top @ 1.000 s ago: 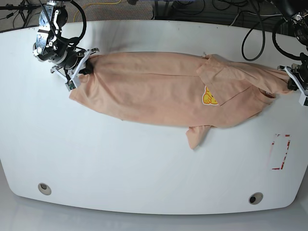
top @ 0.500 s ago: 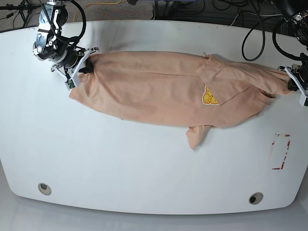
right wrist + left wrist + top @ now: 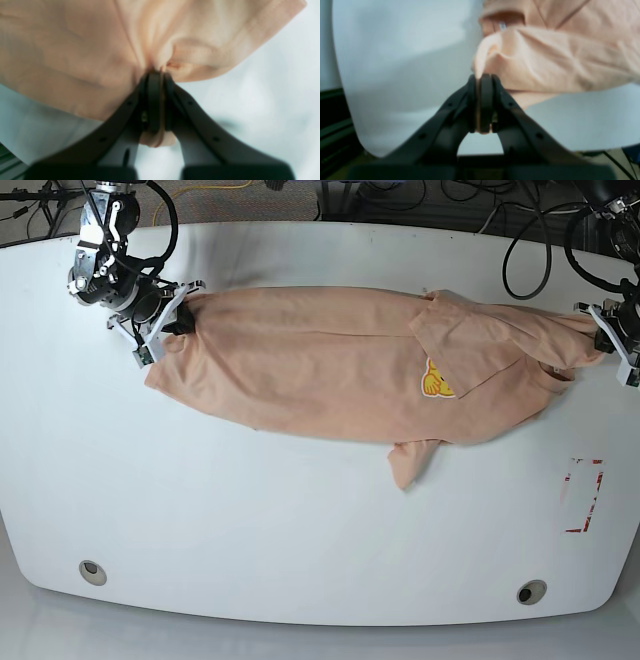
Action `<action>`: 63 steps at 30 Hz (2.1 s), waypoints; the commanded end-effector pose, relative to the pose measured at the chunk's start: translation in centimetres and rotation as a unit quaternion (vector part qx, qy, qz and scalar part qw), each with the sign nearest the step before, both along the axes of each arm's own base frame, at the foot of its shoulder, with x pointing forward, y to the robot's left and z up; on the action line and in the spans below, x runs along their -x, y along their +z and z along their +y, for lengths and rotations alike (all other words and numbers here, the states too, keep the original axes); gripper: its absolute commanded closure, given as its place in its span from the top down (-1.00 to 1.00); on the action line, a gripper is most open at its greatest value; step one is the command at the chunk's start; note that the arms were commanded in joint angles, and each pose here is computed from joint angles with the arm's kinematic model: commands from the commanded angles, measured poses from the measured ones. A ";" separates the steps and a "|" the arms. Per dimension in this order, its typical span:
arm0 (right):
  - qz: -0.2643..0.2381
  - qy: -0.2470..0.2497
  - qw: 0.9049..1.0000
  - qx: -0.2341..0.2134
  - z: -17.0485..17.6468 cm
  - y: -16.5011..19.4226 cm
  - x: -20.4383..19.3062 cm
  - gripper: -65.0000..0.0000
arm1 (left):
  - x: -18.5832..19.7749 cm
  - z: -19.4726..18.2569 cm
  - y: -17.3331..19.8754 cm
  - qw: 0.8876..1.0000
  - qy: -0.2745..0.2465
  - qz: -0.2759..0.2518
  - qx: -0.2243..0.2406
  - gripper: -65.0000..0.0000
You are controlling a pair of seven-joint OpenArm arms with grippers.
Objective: Fold the T-shirt properly
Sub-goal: 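Hold the flattened T-shirt ends with both grippers, then release the shirt end with the left gripper and regrasp it nearer the patch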
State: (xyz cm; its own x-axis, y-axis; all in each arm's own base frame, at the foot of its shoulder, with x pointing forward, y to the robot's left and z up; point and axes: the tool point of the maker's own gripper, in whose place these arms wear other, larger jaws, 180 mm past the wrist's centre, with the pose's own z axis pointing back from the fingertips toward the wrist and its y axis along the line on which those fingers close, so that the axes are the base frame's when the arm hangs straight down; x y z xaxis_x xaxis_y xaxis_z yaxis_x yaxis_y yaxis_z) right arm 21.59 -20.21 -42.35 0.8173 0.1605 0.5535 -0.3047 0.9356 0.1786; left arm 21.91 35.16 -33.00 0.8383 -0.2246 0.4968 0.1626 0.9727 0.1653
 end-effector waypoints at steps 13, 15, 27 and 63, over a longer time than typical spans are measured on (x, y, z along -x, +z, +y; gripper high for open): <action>0.009 0.006 1.000 0.017 -0.6 -0.1 0.3 -1.00 | -0.2 0.5 0.9 1.000 -0.005 -0.010 -0.012 -0.98; 0.009 0.006 1.000 0.017 -0.6 -0.1 0.3 -1.00 | -0.2 0.5 0.9 1.000 -0.005 -0.009 -0.012 -0.98; 0.009 0.006 1.000 0.017 -0.6 -0.1 0.3 -1.00 | 0.3 0.5 0.6 1.000 -0.006 -0.001 -0.013 -0.98; 0.005 0.004 1.000 0.008 0.1 -0.1 0.0 -1.00 | -6.7 4.6 1.1 0.987 0.107 -0.066 0.096 0.28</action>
